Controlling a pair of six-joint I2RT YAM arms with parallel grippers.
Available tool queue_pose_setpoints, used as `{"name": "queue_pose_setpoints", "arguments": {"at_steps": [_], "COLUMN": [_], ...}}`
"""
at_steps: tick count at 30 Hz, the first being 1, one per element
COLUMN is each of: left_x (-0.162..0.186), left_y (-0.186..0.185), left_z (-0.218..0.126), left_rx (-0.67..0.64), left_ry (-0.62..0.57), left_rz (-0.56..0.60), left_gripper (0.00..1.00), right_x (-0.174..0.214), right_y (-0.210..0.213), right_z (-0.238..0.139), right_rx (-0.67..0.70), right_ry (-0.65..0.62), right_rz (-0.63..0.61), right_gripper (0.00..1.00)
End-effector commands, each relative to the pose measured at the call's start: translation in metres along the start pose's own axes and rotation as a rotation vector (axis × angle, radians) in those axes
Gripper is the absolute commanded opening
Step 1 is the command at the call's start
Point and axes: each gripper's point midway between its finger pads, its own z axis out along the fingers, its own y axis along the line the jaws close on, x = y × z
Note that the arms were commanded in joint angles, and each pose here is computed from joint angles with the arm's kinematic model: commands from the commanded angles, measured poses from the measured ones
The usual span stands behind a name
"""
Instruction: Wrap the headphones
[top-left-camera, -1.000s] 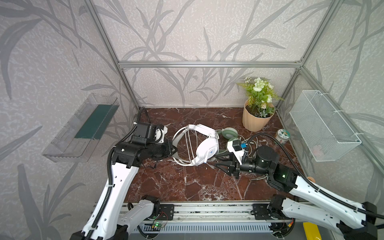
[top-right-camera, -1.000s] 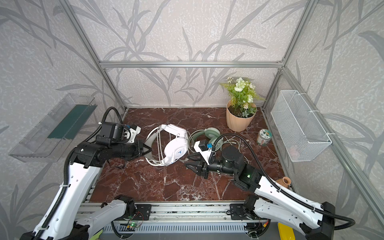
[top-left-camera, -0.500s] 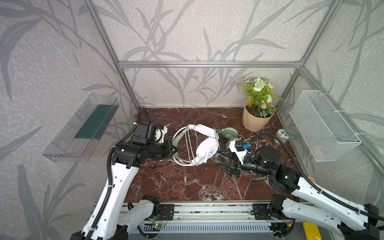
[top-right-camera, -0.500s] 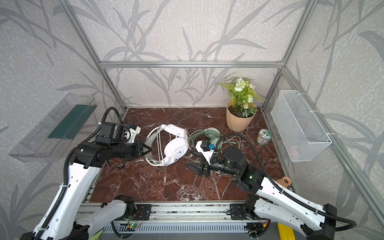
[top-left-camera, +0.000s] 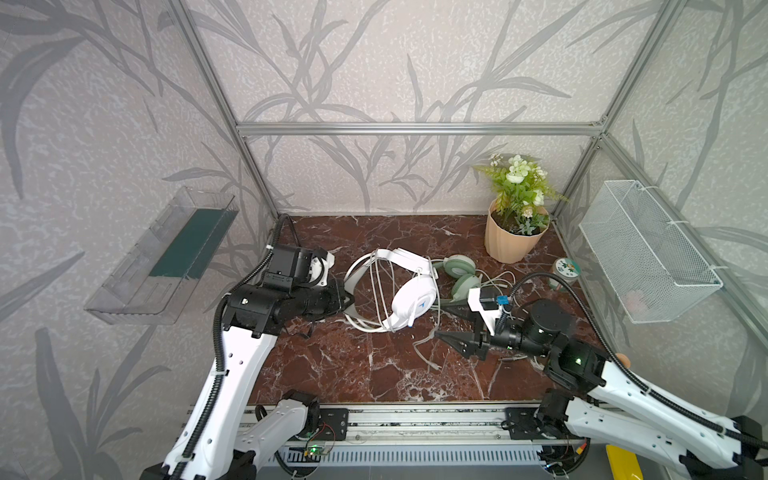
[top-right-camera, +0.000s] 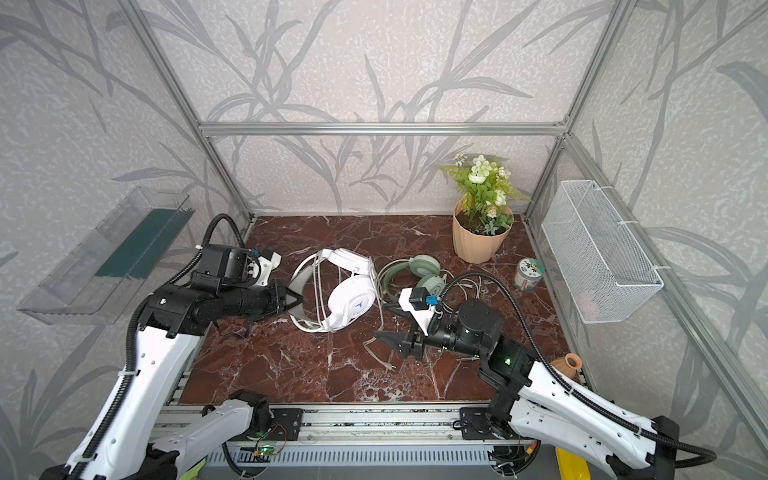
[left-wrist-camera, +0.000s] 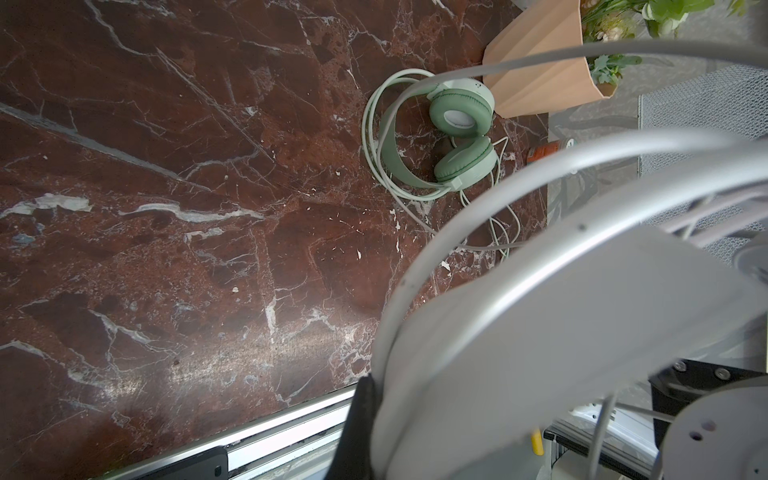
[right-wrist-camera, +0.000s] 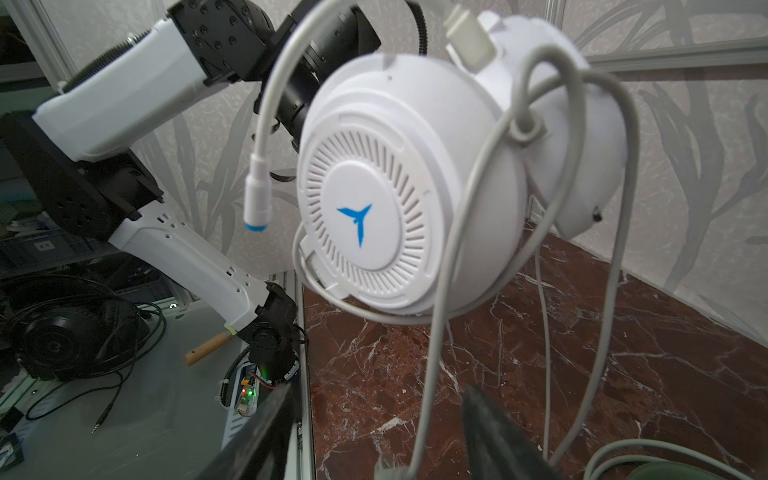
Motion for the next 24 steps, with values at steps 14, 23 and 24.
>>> {"name": "queue_pose_setpoints", "arguments": {"at_steps": [14,23,24], "left_x": [-0.001,-0.001,-0.001], "left_y": [-0.009,-0.013,-0.014], "left_z": [-0.007,-0.01,-0.01], "left_rx": [0.049,0.066,0.069], "left_ry": [-0.03,-0.034,-0.034], "left_rz": [0.035,0.038,0.036], "left_gripper": [0.0,0.0,0.0], "right_x": [-0.064,-0.109,-0.116], "right_y": [0.002,-0.023,-0.033], "right_z": [-0.022,-0.041,-0.043], "right_rx": [0.07,0.272,0.338], "right_ry": [-0.103,-0.173,-0.191], "right_rz": [-0.159,-0.229,-0.227], "right_gripper": [0.04,0.0,0.0]}}
